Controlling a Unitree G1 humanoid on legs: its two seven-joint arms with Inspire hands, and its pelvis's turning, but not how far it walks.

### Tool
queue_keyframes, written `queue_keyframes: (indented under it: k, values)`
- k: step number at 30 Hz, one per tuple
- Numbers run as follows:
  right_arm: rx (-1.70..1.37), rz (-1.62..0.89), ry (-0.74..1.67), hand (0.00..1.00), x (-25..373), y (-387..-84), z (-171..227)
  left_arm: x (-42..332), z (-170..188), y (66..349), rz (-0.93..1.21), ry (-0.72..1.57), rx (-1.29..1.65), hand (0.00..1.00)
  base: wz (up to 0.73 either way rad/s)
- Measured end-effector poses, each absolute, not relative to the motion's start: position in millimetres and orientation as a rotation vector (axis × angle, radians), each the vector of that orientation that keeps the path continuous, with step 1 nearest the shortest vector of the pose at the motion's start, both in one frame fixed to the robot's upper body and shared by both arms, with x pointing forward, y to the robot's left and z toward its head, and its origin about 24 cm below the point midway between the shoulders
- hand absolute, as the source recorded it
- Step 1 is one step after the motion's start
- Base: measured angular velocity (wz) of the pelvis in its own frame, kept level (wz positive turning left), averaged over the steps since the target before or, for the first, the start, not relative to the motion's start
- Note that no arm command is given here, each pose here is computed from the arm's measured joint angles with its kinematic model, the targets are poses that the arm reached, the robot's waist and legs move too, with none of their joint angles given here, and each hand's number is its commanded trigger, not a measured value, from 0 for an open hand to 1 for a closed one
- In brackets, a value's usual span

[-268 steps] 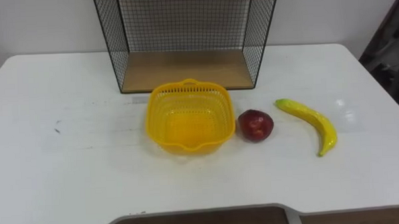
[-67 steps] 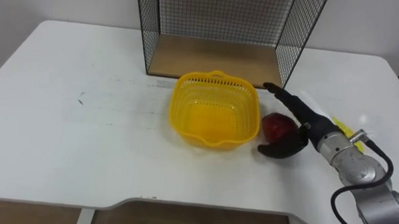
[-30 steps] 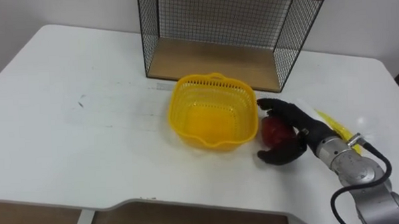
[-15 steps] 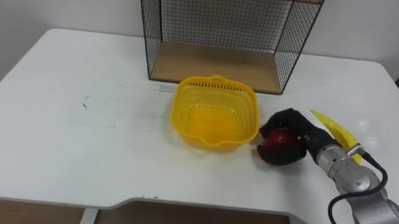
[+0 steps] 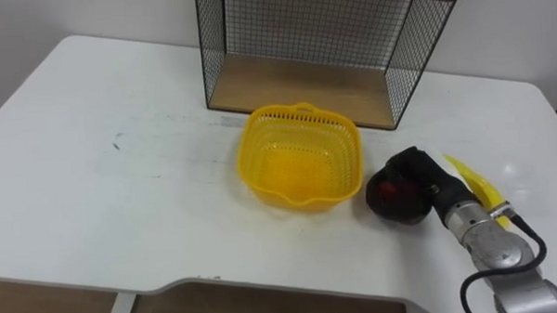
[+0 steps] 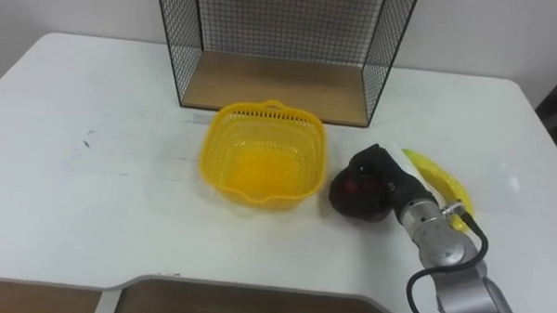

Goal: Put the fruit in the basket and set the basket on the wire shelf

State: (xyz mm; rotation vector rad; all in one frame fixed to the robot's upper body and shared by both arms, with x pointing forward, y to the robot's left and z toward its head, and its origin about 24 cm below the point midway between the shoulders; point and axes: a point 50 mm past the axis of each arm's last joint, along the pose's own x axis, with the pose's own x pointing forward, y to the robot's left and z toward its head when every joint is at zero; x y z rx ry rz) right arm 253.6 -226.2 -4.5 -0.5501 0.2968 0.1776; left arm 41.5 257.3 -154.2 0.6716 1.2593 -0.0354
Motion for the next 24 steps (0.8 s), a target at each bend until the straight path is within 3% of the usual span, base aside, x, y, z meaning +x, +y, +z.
queue_keyframes:
  k: [13, 18, 24]
  values:
    - [-0.488, 0.097, 0.277, 1.0, 254.4, -235.0, -0.6, 38.1, -154.0, 259.2, -0.013, 1.268, 0.657, 0.0, 0.0]
    - [-0.464, -0.029, 0.184, 1.0, 260.9, -249.5, 22.1, 27.5, -154.9, 258.7, -0.015, 1.294, 0.651, 0.0, 0.0]
    - [-0.459, -0.07, -0.023, 1.0, 272.2, -246.9, 70.6, 23.5, -155.0, 260.2, -0.004, 1.308, 0.644, 0.0, -0.02]
